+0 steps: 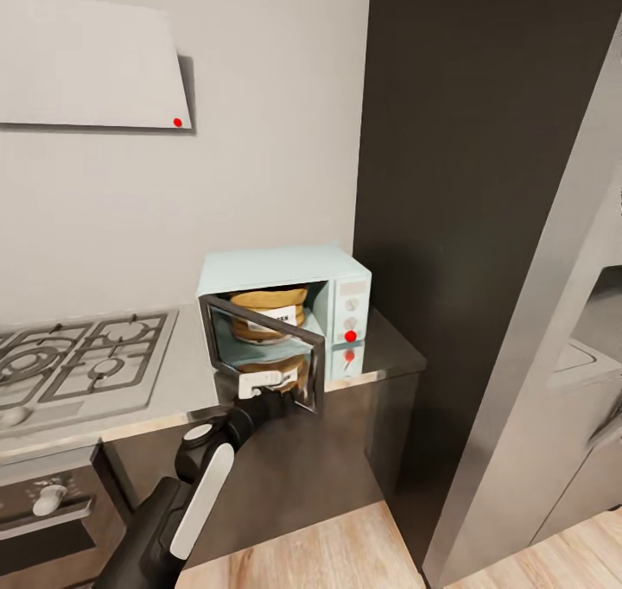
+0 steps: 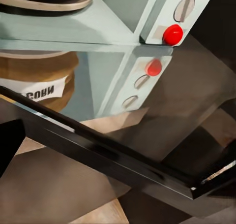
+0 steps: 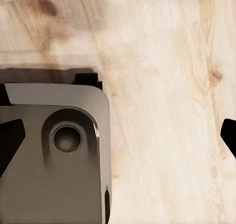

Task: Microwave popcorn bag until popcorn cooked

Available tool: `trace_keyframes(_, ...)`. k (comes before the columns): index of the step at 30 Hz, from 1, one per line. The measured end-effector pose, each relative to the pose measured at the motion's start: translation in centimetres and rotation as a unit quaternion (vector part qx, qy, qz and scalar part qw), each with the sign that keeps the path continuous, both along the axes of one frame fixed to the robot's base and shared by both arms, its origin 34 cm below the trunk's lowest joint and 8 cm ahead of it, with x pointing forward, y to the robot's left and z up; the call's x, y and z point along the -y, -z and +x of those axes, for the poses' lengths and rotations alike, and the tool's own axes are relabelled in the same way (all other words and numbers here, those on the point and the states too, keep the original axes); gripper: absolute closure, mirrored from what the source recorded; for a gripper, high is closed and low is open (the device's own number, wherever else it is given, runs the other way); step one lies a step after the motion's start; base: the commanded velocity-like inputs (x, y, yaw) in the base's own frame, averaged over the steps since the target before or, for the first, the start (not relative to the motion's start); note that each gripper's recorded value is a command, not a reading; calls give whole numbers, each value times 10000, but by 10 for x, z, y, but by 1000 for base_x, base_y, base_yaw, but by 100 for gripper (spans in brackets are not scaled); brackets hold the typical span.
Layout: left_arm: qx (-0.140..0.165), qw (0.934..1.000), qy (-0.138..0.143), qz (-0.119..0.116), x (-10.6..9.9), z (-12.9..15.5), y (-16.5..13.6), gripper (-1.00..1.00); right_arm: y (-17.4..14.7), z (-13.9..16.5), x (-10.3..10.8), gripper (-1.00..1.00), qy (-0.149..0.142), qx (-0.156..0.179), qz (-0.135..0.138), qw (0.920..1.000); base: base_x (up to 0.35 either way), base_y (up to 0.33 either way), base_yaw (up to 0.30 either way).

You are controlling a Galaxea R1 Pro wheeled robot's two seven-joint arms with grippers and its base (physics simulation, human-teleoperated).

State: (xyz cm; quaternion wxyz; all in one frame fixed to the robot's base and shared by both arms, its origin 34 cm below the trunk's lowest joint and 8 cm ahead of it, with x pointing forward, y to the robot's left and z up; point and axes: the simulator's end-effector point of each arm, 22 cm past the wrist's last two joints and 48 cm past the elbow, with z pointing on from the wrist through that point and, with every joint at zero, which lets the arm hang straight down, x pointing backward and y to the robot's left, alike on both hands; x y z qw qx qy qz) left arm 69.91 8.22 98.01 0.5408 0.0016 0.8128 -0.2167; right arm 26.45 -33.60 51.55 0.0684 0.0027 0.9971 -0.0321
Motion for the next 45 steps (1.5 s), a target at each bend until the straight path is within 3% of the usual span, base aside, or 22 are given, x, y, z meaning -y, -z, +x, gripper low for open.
trace_keyframes(19, -4, 10000, -18, 21, -1, 0, 1, -100, 0, 0, -2, -100, -1, 0, 13, 10000, 219, -167, 0)
trace_keyframes(22, 10, 9999, -67, 136, -6, 1, 2, -100, 0, 0, -2, -100, 0, 1, 12, 10000, 239, -176, 0)
trace_keyframes(24, -1, 10000, -20, 17, -2, 0, 1, -100, 0, 0, -2, -100, -1, 0, 11, 10000, 239, -170, 0)
trace_keyframes(37, 18, 10000, -76, 27, -7, 2, -1, -100, 0, 0, 0, -100, 3, 3, 6, 10000, 236, -69, 0)
trace_keyframes(40, -49, 9995, -299, 118, -16, 4, 3, -100, 0, 0, 0, -100, 4, 3, 6, 10000, 102, -1, 0)
trace_keyframes(45, -77, 9990, -409, 176, -20, 5, 5, -100, 0, 0, -1, -100, 3, 2, 8, 10000, -87, 0, 0)
